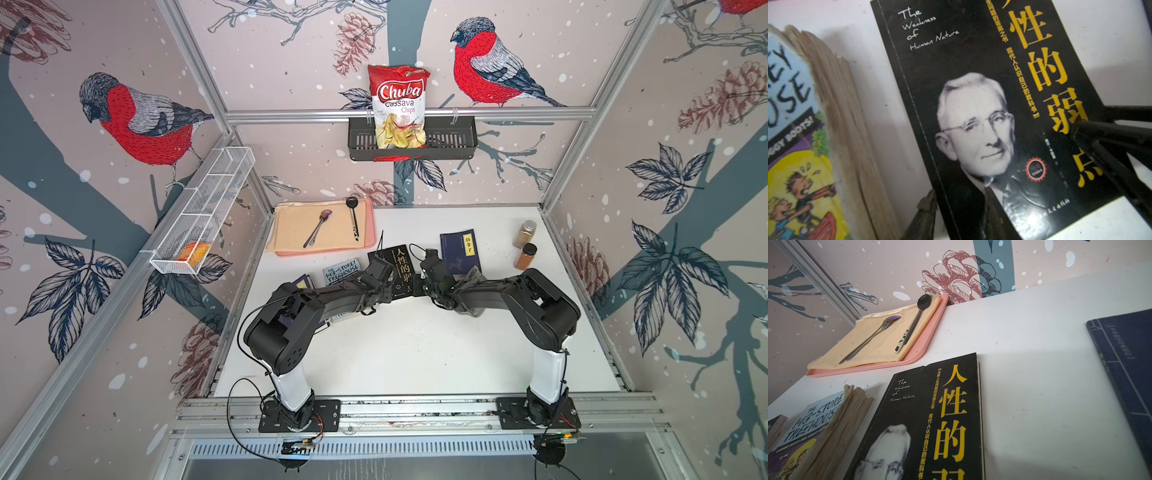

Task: Wipe the cover of the book
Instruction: Move the book to the center of the board.

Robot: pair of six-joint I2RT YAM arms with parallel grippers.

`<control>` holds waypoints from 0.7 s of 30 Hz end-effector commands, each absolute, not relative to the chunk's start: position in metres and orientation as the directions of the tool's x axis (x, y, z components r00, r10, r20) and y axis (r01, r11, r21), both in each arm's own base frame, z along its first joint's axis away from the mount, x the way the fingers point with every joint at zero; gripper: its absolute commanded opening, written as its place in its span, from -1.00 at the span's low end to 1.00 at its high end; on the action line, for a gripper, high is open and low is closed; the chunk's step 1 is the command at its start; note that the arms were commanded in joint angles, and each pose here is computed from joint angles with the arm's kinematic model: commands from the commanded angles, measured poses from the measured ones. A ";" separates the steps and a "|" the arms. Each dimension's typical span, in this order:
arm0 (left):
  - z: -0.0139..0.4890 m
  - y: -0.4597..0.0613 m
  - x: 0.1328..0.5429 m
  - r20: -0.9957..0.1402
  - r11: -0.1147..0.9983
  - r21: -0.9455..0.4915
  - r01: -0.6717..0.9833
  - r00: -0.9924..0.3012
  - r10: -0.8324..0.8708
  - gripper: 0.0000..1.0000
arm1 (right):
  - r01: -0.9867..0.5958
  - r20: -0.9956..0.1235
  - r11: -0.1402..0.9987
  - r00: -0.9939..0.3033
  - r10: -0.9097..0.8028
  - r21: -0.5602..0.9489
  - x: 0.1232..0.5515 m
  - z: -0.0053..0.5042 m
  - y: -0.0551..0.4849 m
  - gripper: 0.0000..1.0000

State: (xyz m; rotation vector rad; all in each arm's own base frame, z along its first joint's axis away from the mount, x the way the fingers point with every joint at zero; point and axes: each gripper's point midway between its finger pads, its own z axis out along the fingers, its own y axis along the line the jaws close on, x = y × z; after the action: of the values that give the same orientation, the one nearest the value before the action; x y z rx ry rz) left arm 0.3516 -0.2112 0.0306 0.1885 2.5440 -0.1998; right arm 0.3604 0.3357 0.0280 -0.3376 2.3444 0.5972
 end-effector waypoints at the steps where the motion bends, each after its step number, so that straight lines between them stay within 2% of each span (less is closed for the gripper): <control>1: 0.035 -0.218 0.347 -0.537 0.968 -0.117 0.222 -0.834 0.126 -0.03 | -0.477 -0.610 0.787 -0.775 -0.167 0.391 0.332 0.020 0.352 -0.28; 5: 0.049 -0.220 0.355 -0.559 0.969 -0.102 0.224 -0.819 0.131 0.13 | -0.485 -0.627 0.785 -0.762 -0.162 0.387 0.335 0.030 0.353 -0.24; 7: 0.057 -0.222 0.358 -0.571 0.968 -0.109 0.227 -0.811 0.126 0.14 | -0.478 -0.638 0.796 -0.754 -0.156 0.371 0.338 0.036 0.346 -0.18; 14: 0.080 -0.240 0.368 -0.613 0.952 -0.142 0.271 -0.779 0.130 0.22 | -0.444 -0.707 0.820 -0.704 -0.069 0.362 0.354 0.077 0.300 0.13; 17: 0.084 -0.256 0.373 -0.623 0.936 -0.171 0.306 -0.770 0.138 0.27 | -0.382 -0.716 0.863 -0.697 -0.036 0.329 0.366 0.082 0.269 0.29; 21: 0.091 -0.297 0.387 -0.649 0.875 -0.273 0.400 -0.748 0.139 0.31 | -0.219 -0.722 0.945 -0.691 0.026 0.244 0.390 0.078 0.206 0.44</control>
State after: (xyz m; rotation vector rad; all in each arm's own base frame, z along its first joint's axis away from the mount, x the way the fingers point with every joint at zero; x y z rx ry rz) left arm 0.3785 -0.2660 0.0798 0.3142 2.4600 -0.3826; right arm 0.3782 0.2447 0.0830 -0.2177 2.2883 0.5640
